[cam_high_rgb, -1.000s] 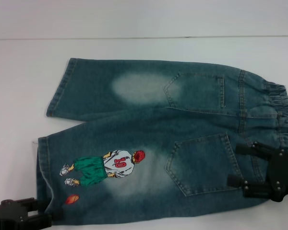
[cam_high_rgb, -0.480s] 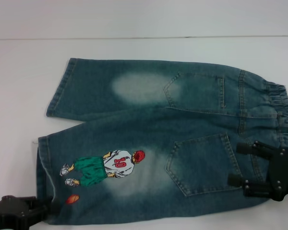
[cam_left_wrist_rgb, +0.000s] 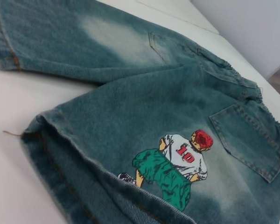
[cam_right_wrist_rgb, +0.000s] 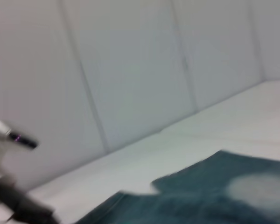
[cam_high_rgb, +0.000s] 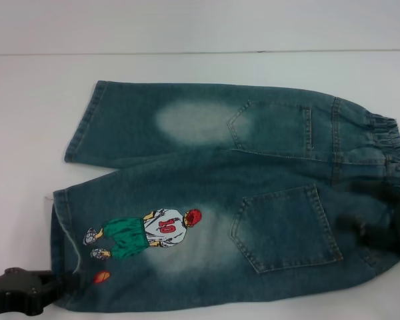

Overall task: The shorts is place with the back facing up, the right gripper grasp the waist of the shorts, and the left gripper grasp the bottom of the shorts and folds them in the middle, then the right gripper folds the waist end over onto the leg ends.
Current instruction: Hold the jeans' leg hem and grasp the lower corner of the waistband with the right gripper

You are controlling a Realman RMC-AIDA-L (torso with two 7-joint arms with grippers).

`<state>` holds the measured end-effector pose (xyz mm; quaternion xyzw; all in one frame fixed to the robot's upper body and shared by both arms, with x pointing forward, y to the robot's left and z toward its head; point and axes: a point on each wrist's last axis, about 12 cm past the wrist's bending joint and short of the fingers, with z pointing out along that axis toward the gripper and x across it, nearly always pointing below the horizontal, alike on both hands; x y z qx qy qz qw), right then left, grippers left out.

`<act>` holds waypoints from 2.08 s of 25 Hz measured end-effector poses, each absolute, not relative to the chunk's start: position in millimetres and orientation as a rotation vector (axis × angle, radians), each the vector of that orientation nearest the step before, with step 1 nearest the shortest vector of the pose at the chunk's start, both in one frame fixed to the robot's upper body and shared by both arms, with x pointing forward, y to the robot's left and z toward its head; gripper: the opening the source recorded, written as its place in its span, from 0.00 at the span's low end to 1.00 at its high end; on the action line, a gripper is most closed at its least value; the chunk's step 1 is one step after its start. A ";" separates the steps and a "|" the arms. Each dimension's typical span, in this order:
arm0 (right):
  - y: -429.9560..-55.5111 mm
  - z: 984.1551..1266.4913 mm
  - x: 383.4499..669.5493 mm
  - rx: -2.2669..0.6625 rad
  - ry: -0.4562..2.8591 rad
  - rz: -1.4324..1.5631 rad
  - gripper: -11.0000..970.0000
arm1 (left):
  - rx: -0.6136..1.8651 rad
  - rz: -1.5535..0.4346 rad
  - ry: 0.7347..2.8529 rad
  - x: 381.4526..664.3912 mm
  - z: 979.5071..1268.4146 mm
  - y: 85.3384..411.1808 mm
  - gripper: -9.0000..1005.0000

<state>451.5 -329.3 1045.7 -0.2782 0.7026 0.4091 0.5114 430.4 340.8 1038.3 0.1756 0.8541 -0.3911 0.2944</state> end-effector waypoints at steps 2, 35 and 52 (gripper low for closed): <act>-338.5 1046.5 447.0 -0.551 1.689 0.969 0.98 | 0.477 -1.058 2.258 430.6 1040.6 339.7 0.09; -399.5 1009.2 403.2 0.461 1.957 1.003 0.97 | 0.519 -1.080 2.197 437.7 1047.6 335.1 0.06; -388.9 1008.4 416.3 0.387 2.041 1.055 0.93 | 0.514 -1.079 2.192 439.4 1048.3 334.8 0.06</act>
